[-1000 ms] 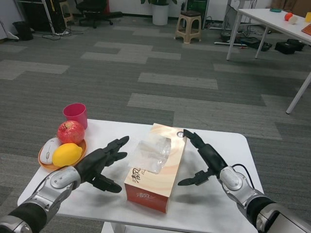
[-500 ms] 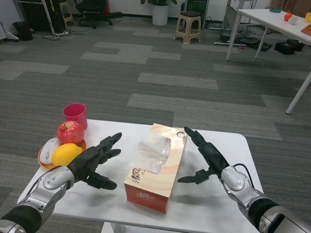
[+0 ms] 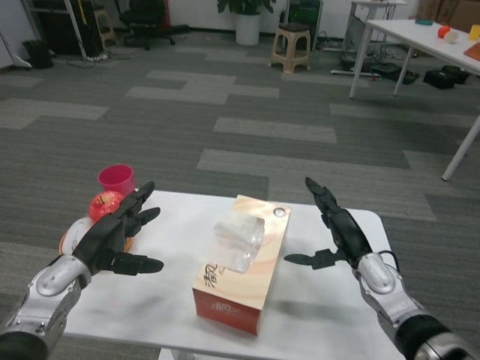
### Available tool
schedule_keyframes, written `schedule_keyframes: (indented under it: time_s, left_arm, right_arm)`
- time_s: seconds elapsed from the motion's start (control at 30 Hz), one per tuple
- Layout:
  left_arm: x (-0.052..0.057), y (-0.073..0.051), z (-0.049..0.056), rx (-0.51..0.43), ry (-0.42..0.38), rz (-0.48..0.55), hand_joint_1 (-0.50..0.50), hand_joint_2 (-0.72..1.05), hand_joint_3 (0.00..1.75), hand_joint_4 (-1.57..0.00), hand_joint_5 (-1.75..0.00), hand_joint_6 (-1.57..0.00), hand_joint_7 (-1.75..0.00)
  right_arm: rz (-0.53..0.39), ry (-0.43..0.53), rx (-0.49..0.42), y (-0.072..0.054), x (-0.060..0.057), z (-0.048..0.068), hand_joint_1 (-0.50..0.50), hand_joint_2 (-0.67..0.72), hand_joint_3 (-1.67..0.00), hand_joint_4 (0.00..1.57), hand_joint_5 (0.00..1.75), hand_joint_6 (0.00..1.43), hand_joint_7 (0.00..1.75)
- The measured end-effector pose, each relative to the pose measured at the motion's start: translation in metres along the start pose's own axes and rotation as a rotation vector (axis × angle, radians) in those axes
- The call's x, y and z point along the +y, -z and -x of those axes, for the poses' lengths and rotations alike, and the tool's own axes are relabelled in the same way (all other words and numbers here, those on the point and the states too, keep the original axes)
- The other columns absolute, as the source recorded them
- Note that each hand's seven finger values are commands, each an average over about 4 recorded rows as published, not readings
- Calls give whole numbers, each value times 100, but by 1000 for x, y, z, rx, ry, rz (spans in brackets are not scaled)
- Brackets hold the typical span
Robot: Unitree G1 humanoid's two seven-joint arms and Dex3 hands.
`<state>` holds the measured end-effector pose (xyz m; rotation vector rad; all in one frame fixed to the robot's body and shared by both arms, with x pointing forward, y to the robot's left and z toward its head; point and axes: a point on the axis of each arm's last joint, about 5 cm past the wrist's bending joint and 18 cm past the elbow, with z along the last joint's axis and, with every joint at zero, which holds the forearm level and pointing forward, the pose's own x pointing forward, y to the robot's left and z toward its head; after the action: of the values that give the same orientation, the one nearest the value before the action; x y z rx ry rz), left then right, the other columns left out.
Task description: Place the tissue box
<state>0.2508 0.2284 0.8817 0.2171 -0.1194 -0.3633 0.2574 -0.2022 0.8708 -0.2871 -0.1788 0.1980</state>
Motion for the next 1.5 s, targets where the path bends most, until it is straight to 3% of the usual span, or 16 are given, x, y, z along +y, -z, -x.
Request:
schedule_keyframes:
  time_s: [0.13, 0.3, 0.43, 0.53, 1.07, 1.5]
  left_arm:
    - [4, -7, 3, -66, -42, 22, 50, 69, 9, 0, -51, 0, 0]
    - [5, -19, 2, -158, -65, 41, 50, 69, 0, 0, -51, 0, 0]
    - [4, -28, 1, -224, -67, 53, 50, 69, 0, 0, -51, 0, 0]
    - [3, -34, 0, -261, -65, 55, 50, 69, 4, 0, -51, 0, 0]
    - [-7, -48, -7, -353, -26, 66, 50, 69, 0, 0, -51, 0, 0]
    - [-17, -48, -11, -382, -45, 115, 50, 69, 4, 0, -51, 0, 0]
  right_arm:
    - [-23, 56, -37, -4, -7, 2, -46, -35, -48, 0, 0, 0, 7]
    - [-41, 111, -83, -10, -15, 2, -46, -35, -54, 0, 0, 0, 7]
    - [-51, 119, -130, -17, -15, 0, -46, -35, -50, 0, 0, 0, 7]
    - [-56, 116, -166, -23, -15, -1, -46, -35, -56, 0, 0, 0, 7]
    - [-108, 81, -319, -47, 3, -6, -46, -35, -56, 0, 0, 0, 7]
    - [-133, 62, -321, -47, 13, -7, -46, -35, -56, 0, 0, 0, 7]
